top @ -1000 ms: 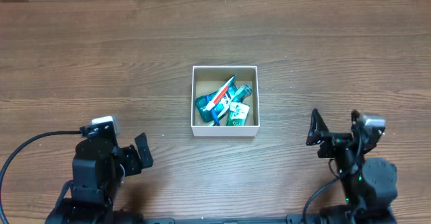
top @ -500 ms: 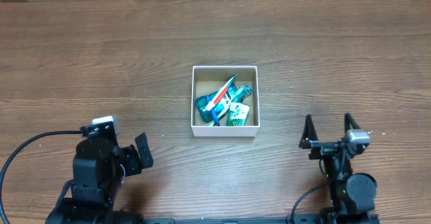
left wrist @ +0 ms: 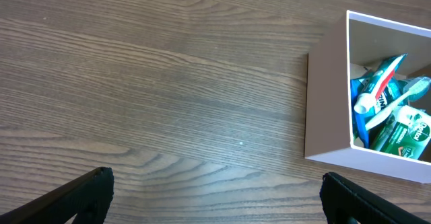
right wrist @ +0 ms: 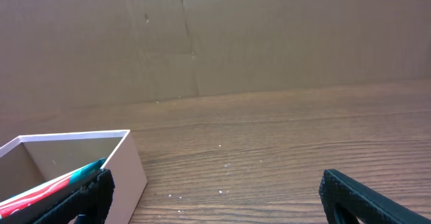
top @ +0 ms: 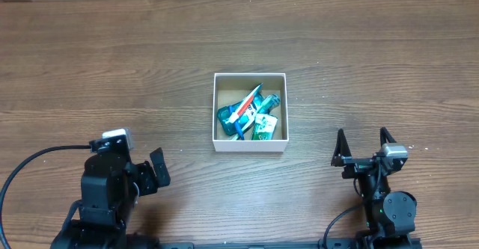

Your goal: Pack container

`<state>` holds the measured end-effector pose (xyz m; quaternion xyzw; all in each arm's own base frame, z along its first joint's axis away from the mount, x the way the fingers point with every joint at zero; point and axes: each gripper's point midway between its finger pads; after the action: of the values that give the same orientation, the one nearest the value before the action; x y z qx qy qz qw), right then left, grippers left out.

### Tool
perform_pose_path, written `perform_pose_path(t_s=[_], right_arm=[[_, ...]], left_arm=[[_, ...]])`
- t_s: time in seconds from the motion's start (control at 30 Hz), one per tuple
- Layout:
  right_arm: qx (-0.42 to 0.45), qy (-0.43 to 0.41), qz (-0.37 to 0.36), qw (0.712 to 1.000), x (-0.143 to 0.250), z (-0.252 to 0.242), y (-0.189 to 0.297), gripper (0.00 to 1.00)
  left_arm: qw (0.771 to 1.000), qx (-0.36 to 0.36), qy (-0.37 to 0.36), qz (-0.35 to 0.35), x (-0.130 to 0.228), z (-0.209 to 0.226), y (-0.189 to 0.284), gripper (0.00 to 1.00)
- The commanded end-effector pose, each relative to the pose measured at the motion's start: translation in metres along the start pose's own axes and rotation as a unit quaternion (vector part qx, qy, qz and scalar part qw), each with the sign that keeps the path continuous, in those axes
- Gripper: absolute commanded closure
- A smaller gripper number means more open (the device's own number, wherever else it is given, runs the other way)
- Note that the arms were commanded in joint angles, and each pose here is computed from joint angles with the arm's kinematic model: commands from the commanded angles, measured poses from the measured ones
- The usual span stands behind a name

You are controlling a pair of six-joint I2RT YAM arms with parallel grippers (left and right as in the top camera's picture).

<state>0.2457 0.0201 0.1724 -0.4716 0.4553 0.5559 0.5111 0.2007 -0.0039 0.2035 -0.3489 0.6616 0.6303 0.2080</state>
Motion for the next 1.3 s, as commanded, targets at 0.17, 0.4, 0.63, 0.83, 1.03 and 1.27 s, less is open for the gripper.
perform_pose_path(t_s=[0.17,0.4,0.63,0.83,1.03,1.27], right_arm=[[-0.001,0.002,-0.004,1.000,0.001,-0.001,0.000,0.00],[-0.001,0.002,-0.004,1.000,0.001,-0.001,0.000,0.00],[-0.001,0.002,-0.004,1.000,0.001,-0.001,0.000,0.00],[-0.001,0.002,-0.004,1.000,0.001,-0.001,0.000,0.00],[-0.001,0.001,-0.004,1.000,0.001,-0.001,0.000,0.00],[-0.001,0.001,-0.004,1.000,0.001,-0.001,0.000,0.00]], left_arm=[[1.000,-0.007,0.008,-0.003,-0.002,0.003,0.000,0.00],[0.999,-0.033,-0.020,-0.017,0.004,0.016,0.004,0.00],[0.964,0.008,0.035,-0.265,-0.007,0.022,-0.034,0.00],[0.915,0.031,-0.008,-0.401,-0.029,0.014,-0.034,0.00],[0.924,0.054,-0.107,-0.363,-0.008,-0.005,-0.055,0.00],[0.937,0.058,-0.089,-0.332,0.003,-0.002,-0.065,0.00]])
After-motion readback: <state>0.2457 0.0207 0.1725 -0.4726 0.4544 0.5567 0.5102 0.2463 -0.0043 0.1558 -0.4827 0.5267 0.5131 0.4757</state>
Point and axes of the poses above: each gripper's point midway between its finger pads, its own y axis back along the fingers, its own z axis along the line the jaws close on, x = y × z, and after that the axes turned 1 degree about -y, right-handed
